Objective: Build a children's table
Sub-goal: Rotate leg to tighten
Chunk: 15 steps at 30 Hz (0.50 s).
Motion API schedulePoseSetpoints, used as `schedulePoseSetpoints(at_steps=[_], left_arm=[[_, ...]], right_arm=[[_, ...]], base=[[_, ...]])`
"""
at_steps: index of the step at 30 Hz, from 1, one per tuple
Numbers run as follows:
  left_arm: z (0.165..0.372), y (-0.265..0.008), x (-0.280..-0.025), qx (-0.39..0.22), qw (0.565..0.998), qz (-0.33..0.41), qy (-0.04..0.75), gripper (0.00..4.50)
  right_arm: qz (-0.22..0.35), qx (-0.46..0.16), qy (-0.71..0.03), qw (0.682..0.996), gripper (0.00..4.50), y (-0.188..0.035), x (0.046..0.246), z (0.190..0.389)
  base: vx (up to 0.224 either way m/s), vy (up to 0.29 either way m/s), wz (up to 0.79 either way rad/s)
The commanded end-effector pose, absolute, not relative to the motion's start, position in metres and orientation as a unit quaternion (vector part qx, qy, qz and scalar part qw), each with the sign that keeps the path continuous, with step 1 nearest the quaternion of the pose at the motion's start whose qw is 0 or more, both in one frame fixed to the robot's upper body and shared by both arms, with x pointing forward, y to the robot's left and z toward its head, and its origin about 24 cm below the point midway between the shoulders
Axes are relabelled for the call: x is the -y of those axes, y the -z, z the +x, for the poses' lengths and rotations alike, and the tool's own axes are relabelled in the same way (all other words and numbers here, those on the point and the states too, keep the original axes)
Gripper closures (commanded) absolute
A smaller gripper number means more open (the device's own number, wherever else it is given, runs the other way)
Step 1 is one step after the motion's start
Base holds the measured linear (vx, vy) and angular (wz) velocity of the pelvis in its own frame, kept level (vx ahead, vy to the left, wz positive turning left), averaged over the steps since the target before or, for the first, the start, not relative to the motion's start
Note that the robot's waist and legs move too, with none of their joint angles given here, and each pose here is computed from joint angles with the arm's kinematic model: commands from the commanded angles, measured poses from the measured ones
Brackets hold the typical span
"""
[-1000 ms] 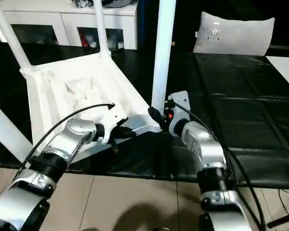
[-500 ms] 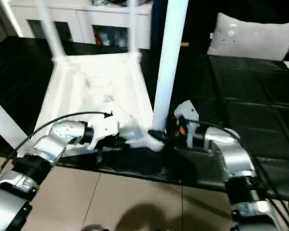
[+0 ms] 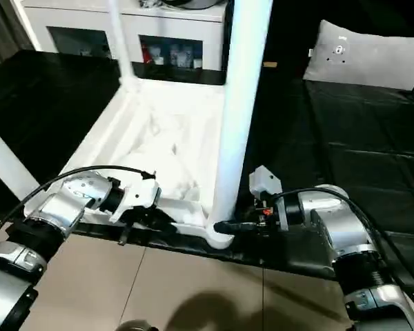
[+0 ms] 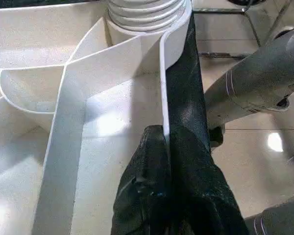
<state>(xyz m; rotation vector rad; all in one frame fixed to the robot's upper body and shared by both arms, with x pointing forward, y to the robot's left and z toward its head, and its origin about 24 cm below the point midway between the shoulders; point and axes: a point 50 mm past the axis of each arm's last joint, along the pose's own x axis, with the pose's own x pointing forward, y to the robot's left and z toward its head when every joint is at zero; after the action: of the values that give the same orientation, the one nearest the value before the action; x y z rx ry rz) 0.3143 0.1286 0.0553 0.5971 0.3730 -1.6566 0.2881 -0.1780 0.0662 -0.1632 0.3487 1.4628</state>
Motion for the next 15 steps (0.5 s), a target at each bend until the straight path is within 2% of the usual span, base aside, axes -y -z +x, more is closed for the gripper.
schedulePoseSetpoints(at_steps=[1, 6, 9, 14, 15], left_arm=[[0.317, -0.068, -0.121, -0.136, 0.597, 0.274, 0.741, 4.5], [0.316, -0.067, -0.121, -0.139, 0.601, 0.257, 0.744, 4.5], [0.317, -0.069, -0.118, -0.132, 0.625, 0.228, 0.735, 4.5], [0.322, -0.065, -0.111, -0.162, 0.681, 0.204, 0.685, 4.5], [0.322, -0.065, -0.111, -0.162, 0.681, 0.204, 0.685, 4.5]], right_arm=[[-0.069, -0.163, -0.673, 0.718, 2.35, -0.064, 0.176, 0.29], [-0.045, -0.164, -0.678, 0.715, 2.46, -0.061, 0.176, 0.288], [-0.016, -0.155, -0.665, 0.73, 2.48, -0.057, 0.175, 0.285], [0.014, -0.176, -0.517, 0.838, 2.49, -0.026, 0.174, 0.306], [0.014, -0.176, -0.517, 0.838, 2.49, -0.026, 0.174, 0.306]], base=[[0.0, 0.0, 0.0], [0.0, 0.0, 0.0], [0.0, 0.0, 0.0], [0.0, 0.0, 0.0], [0.0, 0.0, 0.0]])
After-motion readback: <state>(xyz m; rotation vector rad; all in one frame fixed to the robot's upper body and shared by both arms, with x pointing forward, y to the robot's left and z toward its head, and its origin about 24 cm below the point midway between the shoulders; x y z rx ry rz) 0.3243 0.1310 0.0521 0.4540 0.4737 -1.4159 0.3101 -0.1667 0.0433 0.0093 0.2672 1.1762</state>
